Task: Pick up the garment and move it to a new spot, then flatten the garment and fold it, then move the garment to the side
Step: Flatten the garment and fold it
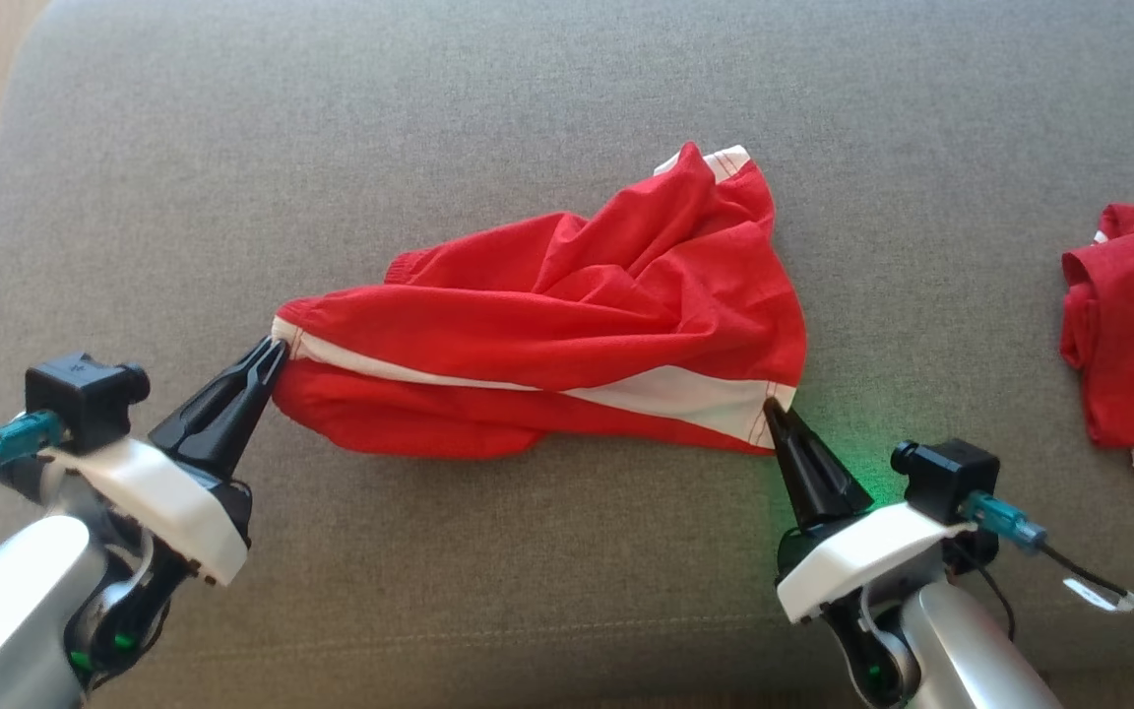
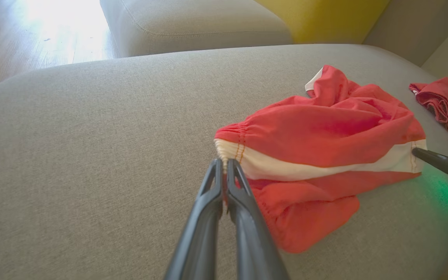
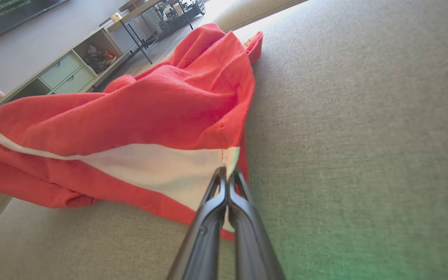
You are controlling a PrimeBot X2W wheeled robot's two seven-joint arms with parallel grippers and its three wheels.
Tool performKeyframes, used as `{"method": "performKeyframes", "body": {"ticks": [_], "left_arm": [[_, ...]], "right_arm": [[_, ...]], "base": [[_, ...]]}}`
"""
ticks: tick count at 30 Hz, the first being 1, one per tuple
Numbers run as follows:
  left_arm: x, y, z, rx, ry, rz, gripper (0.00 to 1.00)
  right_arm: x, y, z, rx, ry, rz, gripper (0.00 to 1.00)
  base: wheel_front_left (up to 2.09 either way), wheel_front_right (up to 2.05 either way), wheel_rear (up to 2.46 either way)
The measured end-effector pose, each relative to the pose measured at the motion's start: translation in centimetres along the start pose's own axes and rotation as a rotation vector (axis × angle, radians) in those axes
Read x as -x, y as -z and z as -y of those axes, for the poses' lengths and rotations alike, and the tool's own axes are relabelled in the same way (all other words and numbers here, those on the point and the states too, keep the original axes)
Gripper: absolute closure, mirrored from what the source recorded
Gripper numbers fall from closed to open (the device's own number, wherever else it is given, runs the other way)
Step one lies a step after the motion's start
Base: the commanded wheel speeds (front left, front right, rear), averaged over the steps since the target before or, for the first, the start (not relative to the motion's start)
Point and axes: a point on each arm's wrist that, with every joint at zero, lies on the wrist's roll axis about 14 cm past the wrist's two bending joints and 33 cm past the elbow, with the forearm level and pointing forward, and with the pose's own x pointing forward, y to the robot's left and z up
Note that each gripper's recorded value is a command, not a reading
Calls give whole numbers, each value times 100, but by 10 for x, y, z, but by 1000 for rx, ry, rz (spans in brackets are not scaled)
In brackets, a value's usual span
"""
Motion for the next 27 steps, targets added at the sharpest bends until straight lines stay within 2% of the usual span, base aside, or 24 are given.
{"method": "performKeyframes", "body": {"ticks": [4,8,13,16,18,19,22,27], "left_arm": [[3,-5,2,4,-5,26,100],[2,-36,13,56,26,135,100],[8,-102,36,159,121,331,100],[11,-141,52,184,196,392,100],[12,-175,64,188,256,433,100],[12,-175,64,188,256,433,100],[9,-220,77,176,329,463,100],[-25,-254,78,157,355,411,100]], "right_arm": [[6,-9,-2,-6,-1,32,100],[18,-46,-1,-13,12,161,100],[32,-130,-17,-45,-63,358,100],[46,-200,-16,-62,-100,487,100],[55,-246,-12,-28,-103,560,100],[55,-246,-12,-28,-103,560,100],[61,-296,-5,21,-80,603,100],[23,-336,4,54,-32,547,100]], "base": [[0,0,0],[0,0,0],[0,0,0],[0,0,0],[0,0,0],[0,0,0],[0,0,0],[0,0,0]]}}
